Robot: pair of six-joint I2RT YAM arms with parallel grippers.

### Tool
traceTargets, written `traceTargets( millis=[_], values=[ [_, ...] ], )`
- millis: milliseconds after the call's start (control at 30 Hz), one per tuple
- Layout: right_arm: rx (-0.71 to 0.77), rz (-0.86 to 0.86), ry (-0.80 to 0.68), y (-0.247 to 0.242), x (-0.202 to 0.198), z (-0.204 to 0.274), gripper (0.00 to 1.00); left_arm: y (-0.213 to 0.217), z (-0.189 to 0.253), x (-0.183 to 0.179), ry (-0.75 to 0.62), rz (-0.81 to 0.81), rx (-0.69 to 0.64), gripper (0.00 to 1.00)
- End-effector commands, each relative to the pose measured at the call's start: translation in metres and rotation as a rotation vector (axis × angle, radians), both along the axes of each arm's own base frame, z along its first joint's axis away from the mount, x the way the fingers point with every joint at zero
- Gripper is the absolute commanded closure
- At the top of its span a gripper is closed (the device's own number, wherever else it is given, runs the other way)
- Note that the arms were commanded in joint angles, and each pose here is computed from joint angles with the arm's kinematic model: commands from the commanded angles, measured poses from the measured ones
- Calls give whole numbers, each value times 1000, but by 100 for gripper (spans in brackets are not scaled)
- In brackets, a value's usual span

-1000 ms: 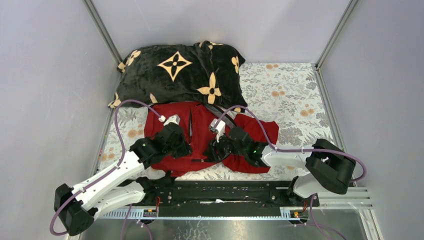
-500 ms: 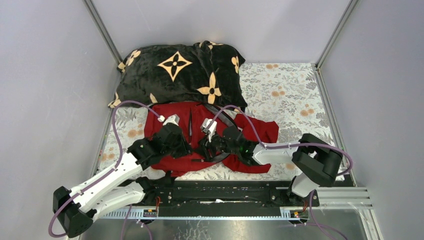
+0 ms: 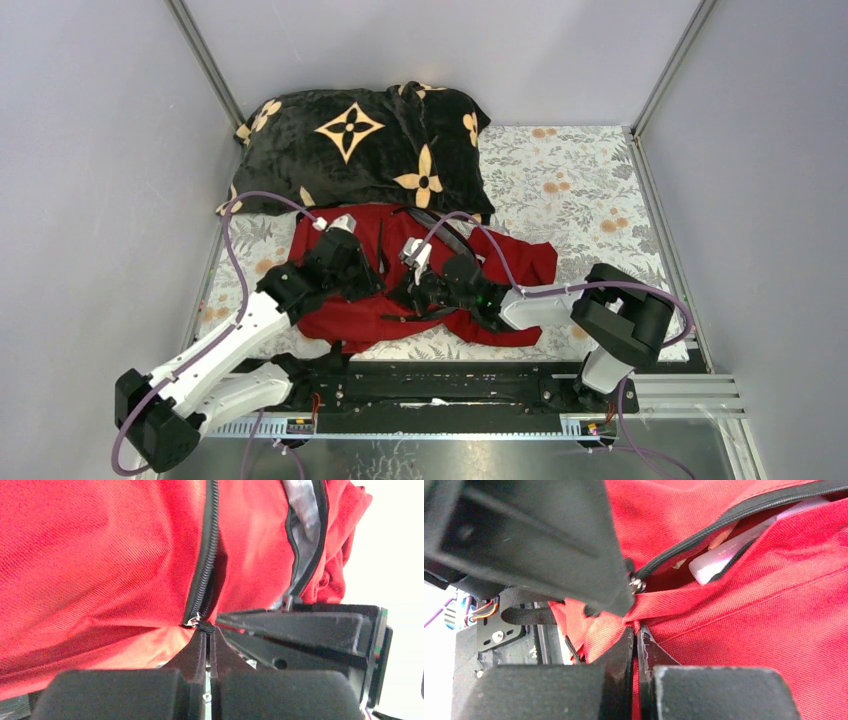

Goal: Pack the student bag
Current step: Zip the student bag at the center of the board.

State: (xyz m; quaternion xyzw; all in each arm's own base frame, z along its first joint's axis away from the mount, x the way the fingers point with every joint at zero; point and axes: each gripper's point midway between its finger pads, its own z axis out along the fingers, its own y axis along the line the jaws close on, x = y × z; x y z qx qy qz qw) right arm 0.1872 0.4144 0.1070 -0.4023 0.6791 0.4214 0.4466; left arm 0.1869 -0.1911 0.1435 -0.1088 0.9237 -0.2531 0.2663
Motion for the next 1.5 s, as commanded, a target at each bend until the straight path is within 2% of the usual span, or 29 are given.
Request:
traceTargets(
  millis=[0, 167, 333, 533, 633, 767, 900, 933, 1033, 1067, 1100, 1200, 1233, 1400, 1467],
  values=[
    [-7, -1, 8, 0, -8, 2, 100, 0, 32, 36, -76, 14, -71, 100],
    [-49, -12, 14, -4, -15, -16, 100, 7, 44, 65, -78, 44, -134, 100],
    [-70, 3, 15, -1, -22, -22, 100, 17, 51, 93, -91, 76, -126, 100],
    [-104, -10, 8, -5, -23, -30, 100, 23, 71, 110, -145, 93, -120, 100],
    [-117, -15, -5, -7, -24, -31, 100, 24, 75, 111, -148, 89, -114, 100],
    [-124, -13, -16, -10, -26, -29, 100, 31, 60, 99, -114, 69, -67, 100],
    [-138, -25, -6, -12, -25, -31, 100, 23, 46, 80, -138, -49, -95, 100],
    [-147, -26, -1, -13, -25, -32, 98, 16, 45, 74, -143, -100, -122, 100],
    [-176, -26, 20, -15, -27, -34, 67, 11, 40, 65, -133, -160, -139, 100],
    [-190, -28, 28, -16, -27, -34, 60, 12, 39, 64, -131, -165, -131, 100],
    [-206, -38, 30, -18, -26, -34, 57, 14, 39, 64, -136, -164, -120, 99],
    [-225, -77, 8, -27, -21, -31, 54, 20, 47, 65, -165, -164, -78, 63],
    [-222, -93, -7, -31, -19, -27, 53, 23, 51, 67, -179, -155, -61, 57],
    [-191, -104, -87, -43, -16, 6, 53, 44, 91, 84, -285, -10, -12, 55],
    [-185, -93, -134, -41, -13, 19, 52, 52, 92, 87, -288, 41, -2, 56]
  ],
)
